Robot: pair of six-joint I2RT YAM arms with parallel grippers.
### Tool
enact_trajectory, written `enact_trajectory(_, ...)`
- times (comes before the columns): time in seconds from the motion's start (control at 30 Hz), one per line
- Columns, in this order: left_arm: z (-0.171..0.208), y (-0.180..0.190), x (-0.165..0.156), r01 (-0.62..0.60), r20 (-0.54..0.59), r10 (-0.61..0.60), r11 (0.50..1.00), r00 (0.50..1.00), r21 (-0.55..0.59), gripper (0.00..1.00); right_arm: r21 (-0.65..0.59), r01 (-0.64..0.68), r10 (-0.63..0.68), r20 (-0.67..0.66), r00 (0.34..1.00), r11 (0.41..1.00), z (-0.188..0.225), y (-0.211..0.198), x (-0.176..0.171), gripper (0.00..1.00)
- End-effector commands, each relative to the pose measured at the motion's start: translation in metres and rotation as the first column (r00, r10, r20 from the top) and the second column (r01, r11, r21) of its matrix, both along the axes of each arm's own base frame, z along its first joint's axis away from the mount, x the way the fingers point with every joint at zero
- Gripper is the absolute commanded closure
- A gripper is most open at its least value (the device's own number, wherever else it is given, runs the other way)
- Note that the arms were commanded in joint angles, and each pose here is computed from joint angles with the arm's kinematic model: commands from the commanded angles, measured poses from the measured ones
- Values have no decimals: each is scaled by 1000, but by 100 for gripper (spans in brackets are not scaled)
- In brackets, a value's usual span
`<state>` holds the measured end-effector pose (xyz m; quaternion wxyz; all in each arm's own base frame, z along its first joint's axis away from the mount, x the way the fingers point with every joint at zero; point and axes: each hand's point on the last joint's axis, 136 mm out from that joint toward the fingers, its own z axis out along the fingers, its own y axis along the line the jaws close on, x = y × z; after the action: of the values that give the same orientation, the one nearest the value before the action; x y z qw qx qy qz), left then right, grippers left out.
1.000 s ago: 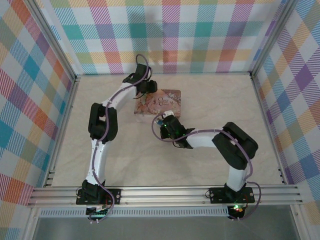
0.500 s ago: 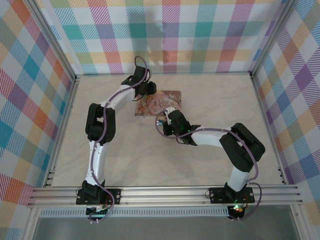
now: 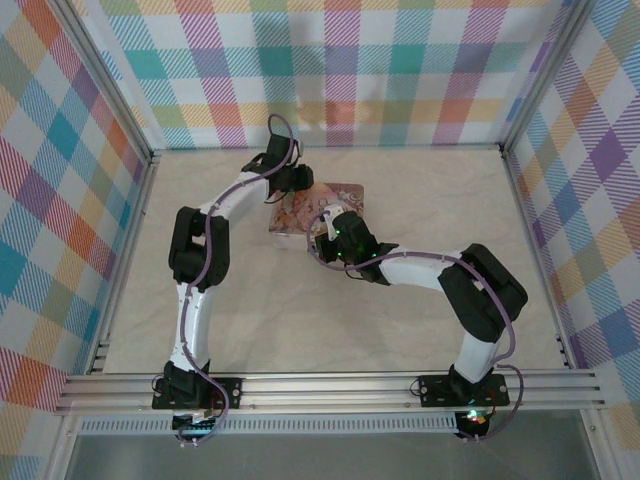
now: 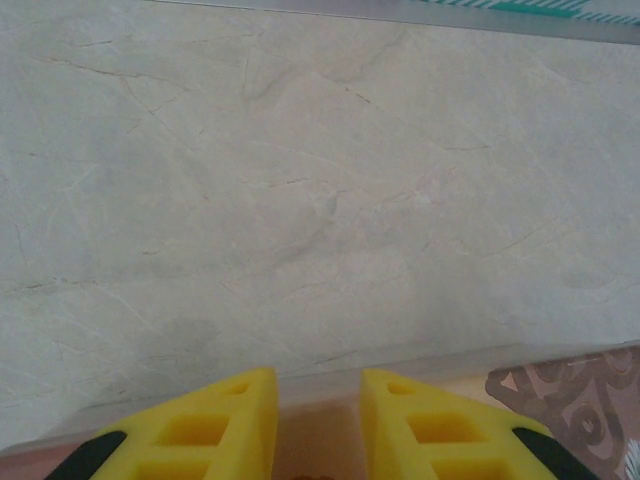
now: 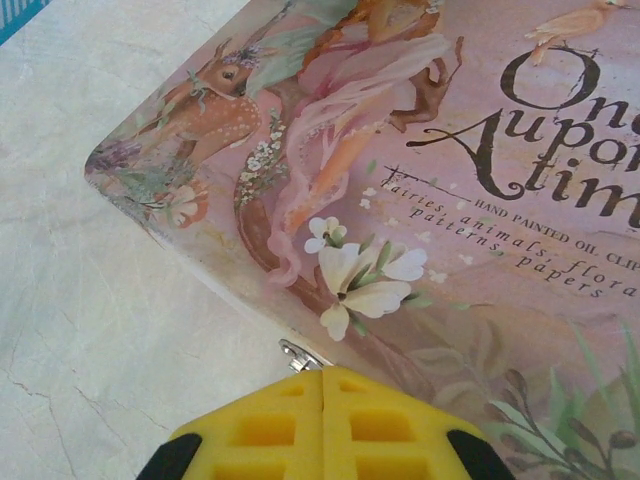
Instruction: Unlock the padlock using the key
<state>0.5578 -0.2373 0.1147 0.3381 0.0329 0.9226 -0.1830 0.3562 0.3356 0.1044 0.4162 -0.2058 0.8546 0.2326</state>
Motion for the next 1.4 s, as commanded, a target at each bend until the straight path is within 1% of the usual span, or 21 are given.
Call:
enact_trajectory(0.0, -63, 2, -51, 21, -258, -14, 999, 966, 26, 71, 26, 3, -3, -16, 1000, 1000, 3, -2, -8, 100)
enact_trajectory(0.03, -60, 1, -52, 20, -254, -15, 1000, 967, 18, 72, 28, 12, -12, -30, 999, 1000, -1, -5, -11, 100)
enact_trajectory(0.07, -56, 1, -52, 17, -246, -14, 1000, 969, 12, 72, 28, 24, -23, -43, 999, 999, -5, -8, -13, 94)
enact_trajectory(0.17, -32, 2, -54, 9, -196, -11, 1000, 980, -11, 66, 18, 50, -49, -67, 997, 999, -15, -16, -18, 72)
enact_trajectory(0.2, -22, 4, -55, 4, -180, -6, 1000, 984, -14, 64, 9, 59, -58, -75, 996, 998, -17, -19, -19, 70)
enact_trajectory(0.3, 11, 7, -58, 6, -117, -9, 1000, 993, -28, 59, -10, 68, -69, -76, 995, 998, -12, -26, -22, 68)
enact_trajectory(0.33, 20, 8, -59, 4, -98, -6, 1000, 995, -30, 57, -12, 71, -72, -76, 995, 997, -8, -28, -23, 66)
enact_trajectory(0.4, 38, 12, -62, -4, -63, 2, 1000, 998, -29, 52, -16, 80, -81, -75, 994, 997, 0, -32, -26, 58)
enact_trajectory(0.47, 50, 17, -66, -11, -43, 10, 999, 999, -32, 50, -41, 82, -86, -90, 992, 996, 3, -36, -28, 55)
enact_trajectory(0.53, 57, 19, -71, -16, -30, 15, 999, 999, -43, 49, -56, 77, -82, -106, 991, 995, 1, -37, -31, 54)
enact_trajectory(0.6, 61, 20, -78, -21, -24, 20, 998, 1000, -67, 47, -46, 84, -89, -121, 989, 995, -7, -39, -34, 53)
enact_trajectory(0.7, 61, 23, -90, -35, -29, 32, 995, 999, -89, 47, -28, 107, -110, -137, 985, 994, -16, -39, -38, 52)
enact_trajectory(0.77, 61, 25, -101, -44, -21, 42, 991, 999, -128, 47, -26, 103, -105, -146, 984, 994, -21, -35, -39, 52)
enact_trajectory(0.8, 64, 26, -105, -50, -1, 51, 986, 999, -157, 47, -25, 104, -107, -152, 983, 994, -25, -33, -38, 51)
enact_trajectory(0.9, 62, 29, -126, -66, 5, 68, 973, 998, -223, 47, -9, 95, -95, -163, 982, 995, -34, -23, -35, 50)
enact_trajectory(1.0, 47, 29, -153, -67, -11, 66, 959, 998, -274, 47, -1, 97, -96, -175, 980, 995, -43, -13, -28, 50)
enact_trajectory(1.07, 34, 32, -170, -70, -24, 66, 960, 998, -272, 47, 12, 106, -102, -172, 980, 994, -43, -8, -22, 50)
enact_trajectory(1.17, 17, 43, -187, -95, -45, 87, 965, 995, -246, 47, 11, 128, -124, -175, 977, 992, -44, -1, -12, 51)
enact_trajectory(1.3, 6, 50, -197, -109, -56, 99, 968, 994, -227, 47, 16, 198, -193, -170, 966, 980, -45, 2, 3, 52)
enact_trajectory(1.33, 3, 50, -199, -112, -61, 100, 966, 993, -232, 47, 21, 217, -210, -170, 963, 976, -45, 2, 7, 54)
enact_trajectory(1.37, 0, 51, -200, -115, -67, 102, 965, 992, -234, 47, 23, 232, -225, -176, 959, 972, -46, 4, 10, 58)
